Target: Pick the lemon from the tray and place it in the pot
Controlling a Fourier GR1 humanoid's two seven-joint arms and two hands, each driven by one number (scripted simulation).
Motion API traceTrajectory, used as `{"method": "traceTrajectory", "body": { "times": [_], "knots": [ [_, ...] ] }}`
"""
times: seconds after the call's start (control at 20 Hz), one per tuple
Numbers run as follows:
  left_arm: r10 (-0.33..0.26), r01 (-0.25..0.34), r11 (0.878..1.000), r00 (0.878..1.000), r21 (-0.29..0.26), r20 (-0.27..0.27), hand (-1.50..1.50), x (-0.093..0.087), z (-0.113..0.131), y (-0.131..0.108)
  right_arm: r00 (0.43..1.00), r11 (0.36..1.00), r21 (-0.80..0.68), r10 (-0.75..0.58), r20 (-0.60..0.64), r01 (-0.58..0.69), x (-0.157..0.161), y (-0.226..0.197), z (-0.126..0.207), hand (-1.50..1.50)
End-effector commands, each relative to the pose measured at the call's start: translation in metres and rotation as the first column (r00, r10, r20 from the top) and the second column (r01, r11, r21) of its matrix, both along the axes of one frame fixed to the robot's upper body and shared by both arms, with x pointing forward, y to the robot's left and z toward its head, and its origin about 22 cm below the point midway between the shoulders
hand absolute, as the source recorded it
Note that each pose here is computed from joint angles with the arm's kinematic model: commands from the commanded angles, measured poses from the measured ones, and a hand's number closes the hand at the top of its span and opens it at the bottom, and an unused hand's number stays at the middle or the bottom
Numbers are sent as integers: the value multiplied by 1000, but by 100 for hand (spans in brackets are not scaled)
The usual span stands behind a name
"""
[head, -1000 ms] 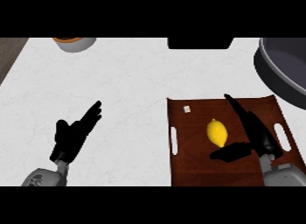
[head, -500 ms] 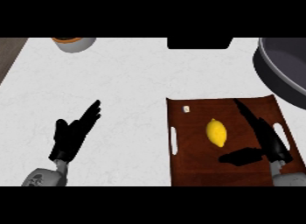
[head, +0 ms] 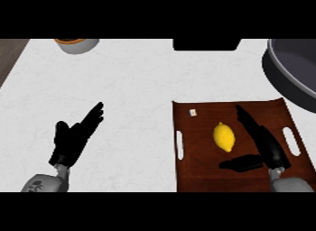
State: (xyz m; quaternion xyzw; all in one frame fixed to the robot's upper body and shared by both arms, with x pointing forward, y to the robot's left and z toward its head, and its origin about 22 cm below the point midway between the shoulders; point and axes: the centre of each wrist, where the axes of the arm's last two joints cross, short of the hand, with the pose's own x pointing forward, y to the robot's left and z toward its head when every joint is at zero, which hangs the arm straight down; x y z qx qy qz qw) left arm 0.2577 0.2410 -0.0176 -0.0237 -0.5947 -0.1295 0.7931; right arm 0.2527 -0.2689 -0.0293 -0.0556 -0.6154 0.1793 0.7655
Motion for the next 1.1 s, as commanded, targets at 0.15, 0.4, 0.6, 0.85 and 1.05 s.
{"method": "traceTrajectory", "body": {
  "times": [0.15,0.4,0.6,0.85,1.05],
  "knots": [
    [-15,15,1000,1000,5,0,0,-15,-19,-3,998,995,97,-5,-56,11,2,1,-54,-150],
    [-6,6,1000,1000,-9,7,0,11,4,-13,999,996,91,12,-40,-8,24,6,-61,150],
    [-19,19,1000,1000,-8,-17,0,1,-3,-5,997,997,23,72,7,-72,7,16,-73,150],
    [4,-4,1000,1000,-4,8,0,-9,-5,1,998,992,111,47,53,-53,-5,-5,-86,150],
    [-10,10,1000,1000,-1,4,0,-14,0,-5,991,990,141,-49,123,31,-14,-48,-83,150]
  ]
}}
